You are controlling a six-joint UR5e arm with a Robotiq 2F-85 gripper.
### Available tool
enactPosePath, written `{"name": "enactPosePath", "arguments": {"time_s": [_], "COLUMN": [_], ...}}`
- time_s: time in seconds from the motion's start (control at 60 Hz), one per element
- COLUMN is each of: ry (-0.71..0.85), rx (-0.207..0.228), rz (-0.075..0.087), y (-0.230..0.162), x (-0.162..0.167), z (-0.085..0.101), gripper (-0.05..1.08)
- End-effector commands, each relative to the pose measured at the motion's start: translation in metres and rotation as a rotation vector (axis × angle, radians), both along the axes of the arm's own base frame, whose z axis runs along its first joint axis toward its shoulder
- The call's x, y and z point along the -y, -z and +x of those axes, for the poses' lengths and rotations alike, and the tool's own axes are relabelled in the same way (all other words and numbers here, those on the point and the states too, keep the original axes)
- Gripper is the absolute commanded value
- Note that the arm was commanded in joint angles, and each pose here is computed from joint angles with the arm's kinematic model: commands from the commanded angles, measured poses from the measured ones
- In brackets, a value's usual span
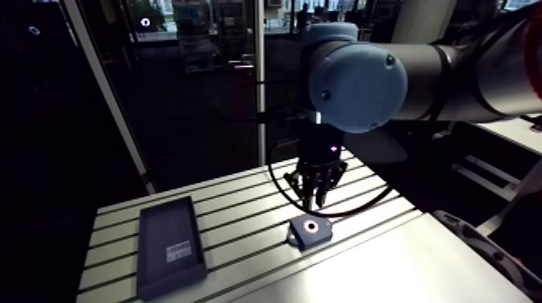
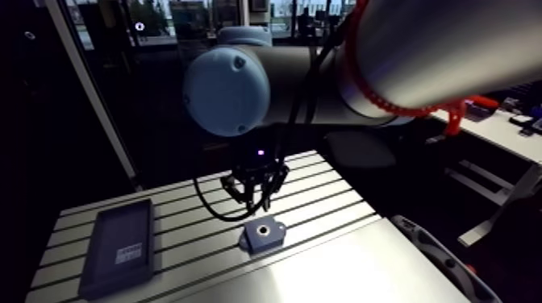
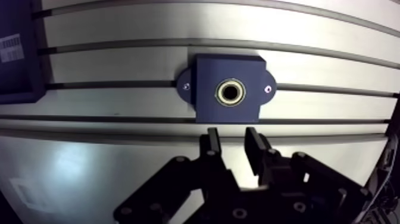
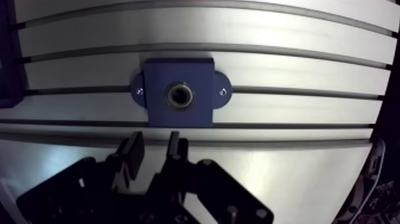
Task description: Pick up the bearing and press it into the housing until flush.
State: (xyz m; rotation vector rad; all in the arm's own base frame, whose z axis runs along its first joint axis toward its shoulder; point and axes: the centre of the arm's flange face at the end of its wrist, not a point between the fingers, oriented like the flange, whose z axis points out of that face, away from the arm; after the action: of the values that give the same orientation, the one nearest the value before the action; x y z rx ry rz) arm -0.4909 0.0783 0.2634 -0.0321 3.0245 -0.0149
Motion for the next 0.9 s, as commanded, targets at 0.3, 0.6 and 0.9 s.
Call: {"name": "enactPosePath", "arguments": {"time_s": [0.3, 0.6, 0.9], "ry": [-0.02, -0.04, -0.055], "rx": [0.015, -0.011, -0.037], "rz": [-0.016, 0.002, 0.005], "y": [-0.171, -0.209, -0.229], "x": [0.09, 0.13, 0.133], "z": [-0.045, -0.061, -0.045], "gripper": [0.0, 0.01, 0.01]}}
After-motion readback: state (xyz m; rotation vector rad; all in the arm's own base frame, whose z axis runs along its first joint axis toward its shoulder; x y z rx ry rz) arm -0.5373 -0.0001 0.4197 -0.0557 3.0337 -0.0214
